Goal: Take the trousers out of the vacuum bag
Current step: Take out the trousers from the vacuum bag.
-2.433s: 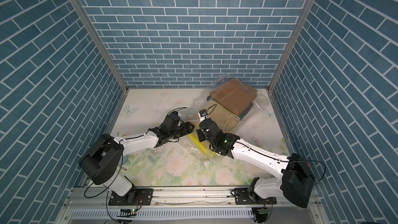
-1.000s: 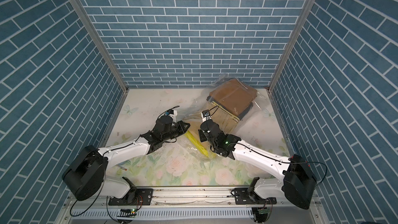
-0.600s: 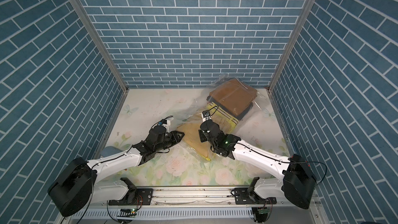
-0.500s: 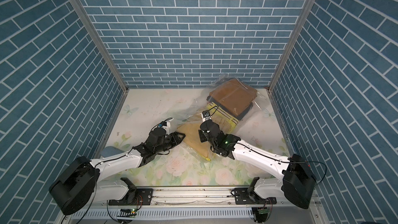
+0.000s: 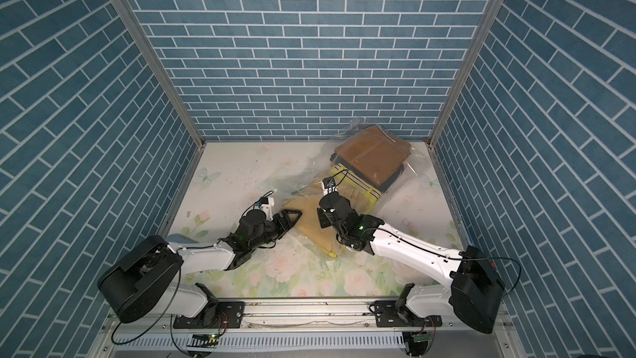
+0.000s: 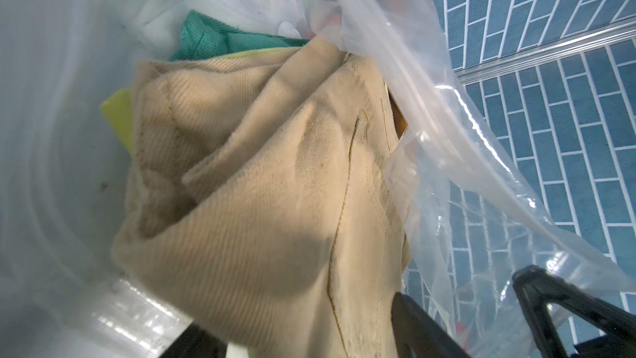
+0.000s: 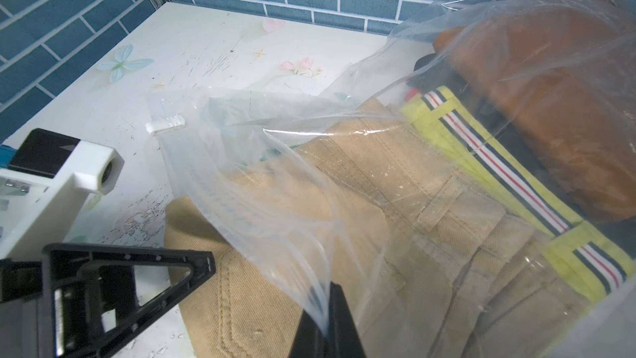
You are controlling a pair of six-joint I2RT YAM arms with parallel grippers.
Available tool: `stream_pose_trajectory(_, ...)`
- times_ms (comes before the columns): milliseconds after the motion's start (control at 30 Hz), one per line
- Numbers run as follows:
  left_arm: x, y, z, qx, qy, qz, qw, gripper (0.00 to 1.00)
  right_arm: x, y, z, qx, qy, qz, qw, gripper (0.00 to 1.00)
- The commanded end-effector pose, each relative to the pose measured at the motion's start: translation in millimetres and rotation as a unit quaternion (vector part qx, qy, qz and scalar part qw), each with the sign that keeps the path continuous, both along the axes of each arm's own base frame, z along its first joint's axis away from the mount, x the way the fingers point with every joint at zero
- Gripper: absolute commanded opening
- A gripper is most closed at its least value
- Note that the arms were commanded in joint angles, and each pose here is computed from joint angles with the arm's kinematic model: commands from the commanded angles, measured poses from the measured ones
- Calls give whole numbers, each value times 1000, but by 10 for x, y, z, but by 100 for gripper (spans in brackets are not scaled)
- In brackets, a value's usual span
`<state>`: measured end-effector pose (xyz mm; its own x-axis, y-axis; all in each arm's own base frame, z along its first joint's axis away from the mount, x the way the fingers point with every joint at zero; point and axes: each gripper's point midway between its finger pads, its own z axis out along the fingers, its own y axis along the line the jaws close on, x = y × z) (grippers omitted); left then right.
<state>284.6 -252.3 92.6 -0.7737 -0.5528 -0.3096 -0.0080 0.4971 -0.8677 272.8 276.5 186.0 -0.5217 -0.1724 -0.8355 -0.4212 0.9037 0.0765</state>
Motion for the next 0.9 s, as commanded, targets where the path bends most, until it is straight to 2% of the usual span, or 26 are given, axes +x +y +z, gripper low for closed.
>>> stream_pose_trajectory(0,84,-60,113,-24,-23,6,999,74,21,-24,57,6,1,-13,1000,0)
stream_pose_trajectory(133,119,-100,181,-55,-18,13,998,69,11,-48,57,3,0,-14,1000,0)
stream_pose_trajectory(267,147,-110,249,-50,-21,13,998,62,5,-64,45,3,1,-16,1000,0)
stream_pose_trajectory(633,133,-58,290,-26,-23,17,999,62,13,-23,31,7,0,-11,1000,0)
stream_pose_trajectory(867,167,-167,149,-52,-15,6,998,65,17,-33,64,8,-3,-13,1000,0)
